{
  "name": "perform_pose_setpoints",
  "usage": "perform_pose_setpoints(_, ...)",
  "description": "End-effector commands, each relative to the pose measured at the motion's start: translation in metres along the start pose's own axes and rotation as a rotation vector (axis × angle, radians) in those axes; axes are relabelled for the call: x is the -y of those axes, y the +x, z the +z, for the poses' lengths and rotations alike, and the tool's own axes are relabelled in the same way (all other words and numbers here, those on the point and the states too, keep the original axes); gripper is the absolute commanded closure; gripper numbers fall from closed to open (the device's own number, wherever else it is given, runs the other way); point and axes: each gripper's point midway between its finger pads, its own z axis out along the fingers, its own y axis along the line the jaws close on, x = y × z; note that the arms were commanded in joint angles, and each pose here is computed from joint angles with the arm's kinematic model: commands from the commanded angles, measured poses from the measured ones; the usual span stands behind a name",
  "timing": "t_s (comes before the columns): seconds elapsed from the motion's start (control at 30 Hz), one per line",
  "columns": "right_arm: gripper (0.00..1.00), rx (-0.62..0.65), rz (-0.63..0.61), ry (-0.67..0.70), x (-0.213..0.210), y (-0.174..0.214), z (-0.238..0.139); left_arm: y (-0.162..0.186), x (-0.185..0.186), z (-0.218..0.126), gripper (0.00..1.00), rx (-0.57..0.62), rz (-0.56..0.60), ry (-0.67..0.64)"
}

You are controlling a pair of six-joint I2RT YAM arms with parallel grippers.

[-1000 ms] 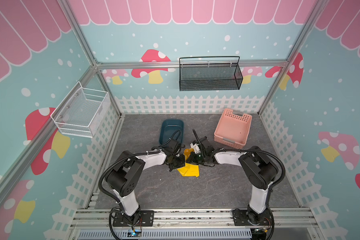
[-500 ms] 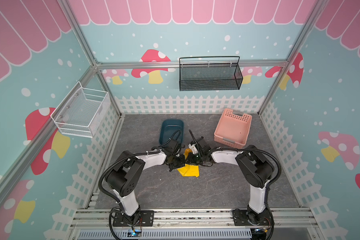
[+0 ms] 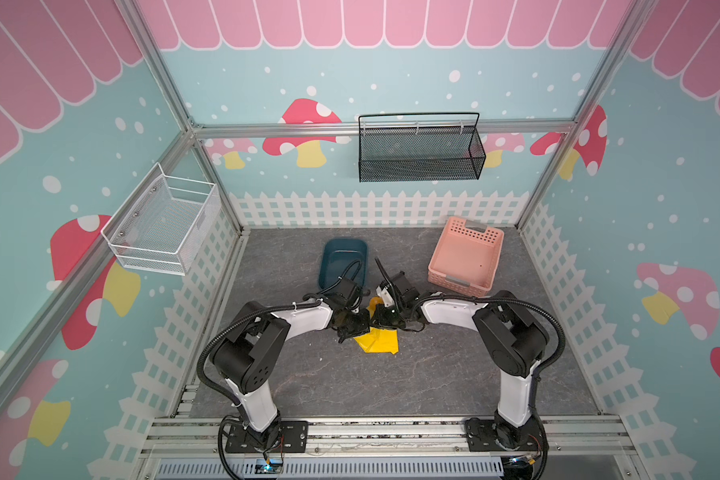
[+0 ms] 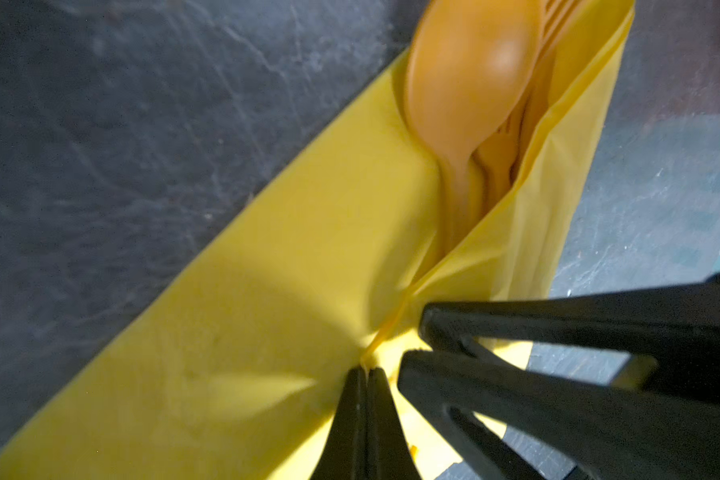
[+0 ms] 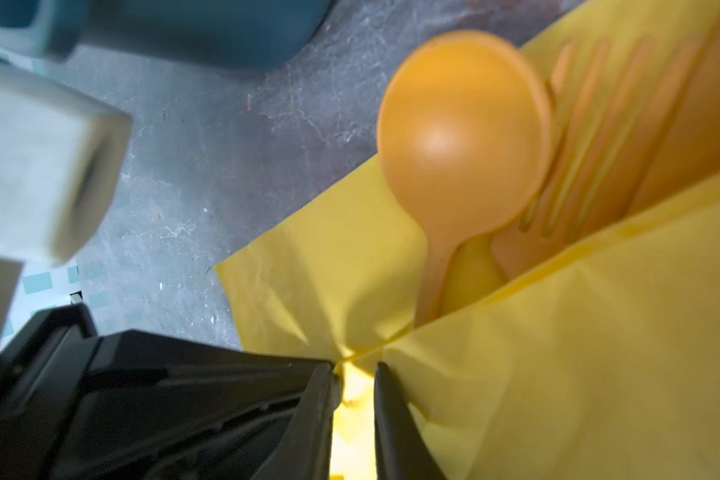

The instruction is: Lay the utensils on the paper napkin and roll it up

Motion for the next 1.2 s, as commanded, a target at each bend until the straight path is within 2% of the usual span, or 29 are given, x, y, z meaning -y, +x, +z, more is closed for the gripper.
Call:
perform_pose_setpoints(0.0,0.8,0.024,-0.032,-0.019,-0.019,-0.003,-0.017,0.009,-0.018,0.004,1.0,-0.019,-0.021,-0.057)
perform_pose_setpoints(0.33,0.81,-0.018,-0.025,0.048,-0.003,0.015,-0.011,0.009,-0.018,0.004,1.0,-0.02,-0.021,-0.057)
perform_pose_setpoints(0.67,0.77,-0.069,-0.014,0.112,0.02,0.029,0.007,0.009,-0.018,0.004,1.0,-0.02,-0.021,-0.056)
perform_pose_setpoints(1.17,0.76,-0.107,-0.012,0.136,0.031,0.038,0.019,0.008,-0.016,0.005,1.0,-0.022,-0.025,-0.049)
